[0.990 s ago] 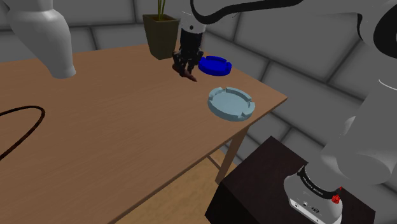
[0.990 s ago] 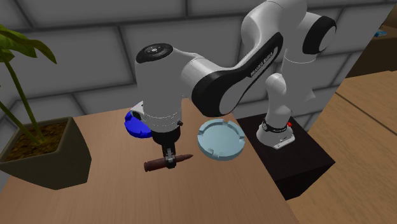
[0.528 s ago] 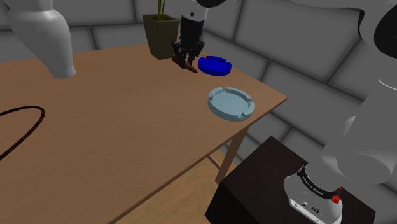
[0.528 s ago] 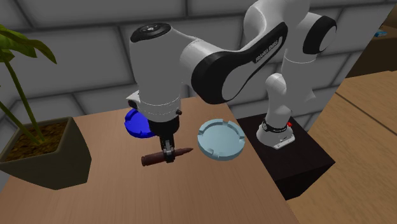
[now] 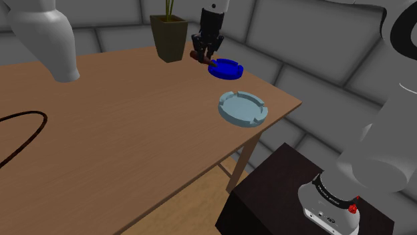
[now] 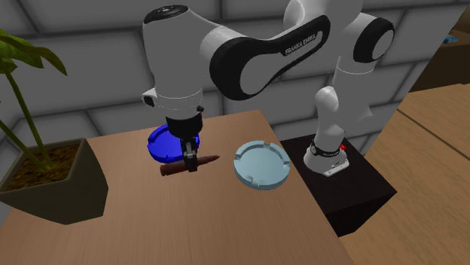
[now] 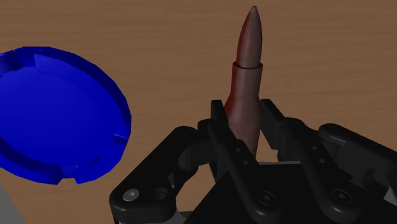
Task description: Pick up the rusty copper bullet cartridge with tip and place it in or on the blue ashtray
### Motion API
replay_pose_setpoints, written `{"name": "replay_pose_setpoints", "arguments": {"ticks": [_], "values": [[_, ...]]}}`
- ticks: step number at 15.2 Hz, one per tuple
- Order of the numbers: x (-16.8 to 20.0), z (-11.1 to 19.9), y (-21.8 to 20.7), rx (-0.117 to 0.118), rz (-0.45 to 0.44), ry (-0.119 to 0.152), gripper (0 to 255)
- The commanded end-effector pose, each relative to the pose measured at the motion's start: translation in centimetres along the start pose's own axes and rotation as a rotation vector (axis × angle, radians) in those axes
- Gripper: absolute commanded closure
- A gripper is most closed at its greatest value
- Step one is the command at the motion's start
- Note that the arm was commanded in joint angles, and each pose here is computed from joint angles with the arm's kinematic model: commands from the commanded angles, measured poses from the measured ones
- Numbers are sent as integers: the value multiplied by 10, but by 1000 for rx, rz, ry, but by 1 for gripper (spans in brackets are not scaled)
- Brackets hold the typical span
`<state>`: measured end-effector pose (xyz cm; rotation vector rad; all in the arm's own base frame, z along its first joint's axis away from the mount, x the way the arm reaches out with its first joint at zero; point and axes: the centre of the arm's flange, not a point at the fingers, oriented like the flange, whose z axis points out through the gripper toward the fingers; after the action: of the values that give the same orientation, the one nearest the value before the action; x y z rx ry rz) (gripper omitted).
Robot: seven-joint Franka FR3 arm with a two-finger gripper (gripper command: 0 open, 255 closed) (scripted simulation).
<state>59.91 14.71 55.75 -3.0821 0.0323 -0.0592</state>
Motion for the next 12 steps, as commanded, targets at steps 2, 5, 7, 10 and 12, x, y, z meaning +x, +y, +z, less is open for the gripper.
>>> {"name": "replay_pose_setpoints", "arguments": {"ticks": [2, 5, 7, 10, 12], "values": [[12, -4, 37, 0, -1, 0, 255], [23, -7, 75, 0, -1, 0, 255], [30, -9, 101, 0, -1, 0, 255], [40, -13, 139, 0, -1, 0, 255], [47, -15, 164, 0, -1, 0, 255]]}}
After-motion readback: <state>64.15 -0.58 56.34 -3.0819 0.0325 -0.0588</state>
